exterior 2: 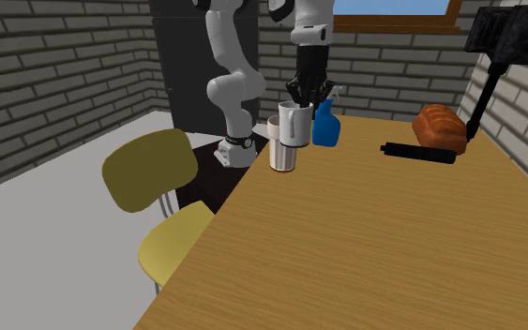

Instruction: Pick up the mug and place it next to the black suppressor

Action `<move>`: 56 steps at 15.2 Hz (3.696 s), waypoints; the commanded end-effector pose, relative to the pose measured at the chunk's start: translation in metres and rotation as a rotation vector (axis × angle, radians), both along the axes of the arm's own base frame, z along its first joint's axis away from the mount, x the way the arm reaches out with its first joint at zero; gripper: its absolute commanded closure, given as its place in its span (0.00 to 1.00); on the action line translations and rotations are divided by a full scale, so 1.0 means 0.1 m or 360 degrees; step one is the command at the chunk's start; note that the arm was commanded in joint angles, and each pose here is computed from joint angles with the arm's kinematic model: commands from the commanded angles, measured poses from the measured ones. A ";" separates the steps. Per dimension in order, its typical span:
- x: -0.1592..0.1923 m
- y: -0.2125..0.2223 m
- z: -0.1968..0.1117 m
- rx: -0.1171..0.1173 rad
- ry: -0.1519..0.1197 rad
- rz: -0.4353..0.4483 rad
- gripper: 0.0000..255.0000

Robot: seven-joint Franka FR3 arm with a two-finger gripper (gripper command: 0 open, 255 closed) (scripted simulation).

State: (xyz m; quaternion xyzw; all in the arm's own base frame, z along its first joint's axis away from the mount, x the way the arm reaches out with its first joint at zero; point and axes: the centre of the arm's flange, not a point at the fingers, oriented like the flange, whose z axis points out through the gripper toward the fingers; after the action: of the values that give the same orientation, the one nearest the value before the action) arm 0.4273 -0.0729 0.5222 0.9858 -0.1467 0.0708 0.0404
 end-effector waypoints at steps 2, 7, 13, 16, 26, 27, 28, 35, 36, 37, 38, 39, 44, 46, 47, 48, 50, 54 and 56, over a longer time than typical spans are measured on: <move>0.03 0.42 -0.01 0.0000 -0.0001 -0.0002 1.00; 0.06 1.08 0.00 0.0000 -0.0001 -0.0002 1.00; 0.08 1.87 0.00 0.0000 -0.0001 -0.0002 1.00; 0.10 2.26 0.00 0.0000 -0.0001 -0.0002 1.00; 0.14 3.58 0.00 0.0000 -0.0001 -0.0002 1.00; 0.15 3.71 0.00 0.0000 -0.0001 -0.0002 1.00; 0.15 3.85 0.00 0.0000 -0.0001 -0.0002 1.00; 0.19 4.77 0.01 0.0000 -0.0001 -0.0002 1.00; 0.19 4.90 0.01 0.0000 -0.0001 -0.0002 1.00; 0.19 5.03 0.01 0.0000 -0.0001 -0.0002 1.00; 0.20 5.17 0.01 0.0000 -0.0001 -0.0002 1.00; 0.20 5.30 0.01 0.0000 -0.0001 -0.0002 1.00; 0.23 5.98 0.01 0.0000 0.0000 -0.0002 1.00; 0.23 5.98 -0.10 0.0000 -0.0001 -0.0002 1.00; 0.23 5.98 -0.15 0.0000 -0.0001 -0.0002 1.00; 0.23 5.98 -0.20 0.0000 -0.0001 -0.0002 1.00; 0.23 5.98 -0.31 0.0000 -0.0001 -0.0002 1.00; 0.23 5.98 -0.52 0.0000 -0.0001 -0.0002 1.00; 0.23 5.98 -0.62 0.0000 -0.0001 -0.0002 1.00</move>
State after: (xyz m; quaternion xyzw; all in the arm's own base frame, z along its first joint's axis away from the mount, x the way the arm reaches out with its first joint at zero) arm 0.4503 0.5255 0.4653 0.9857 -0.1474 0.0708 0.0408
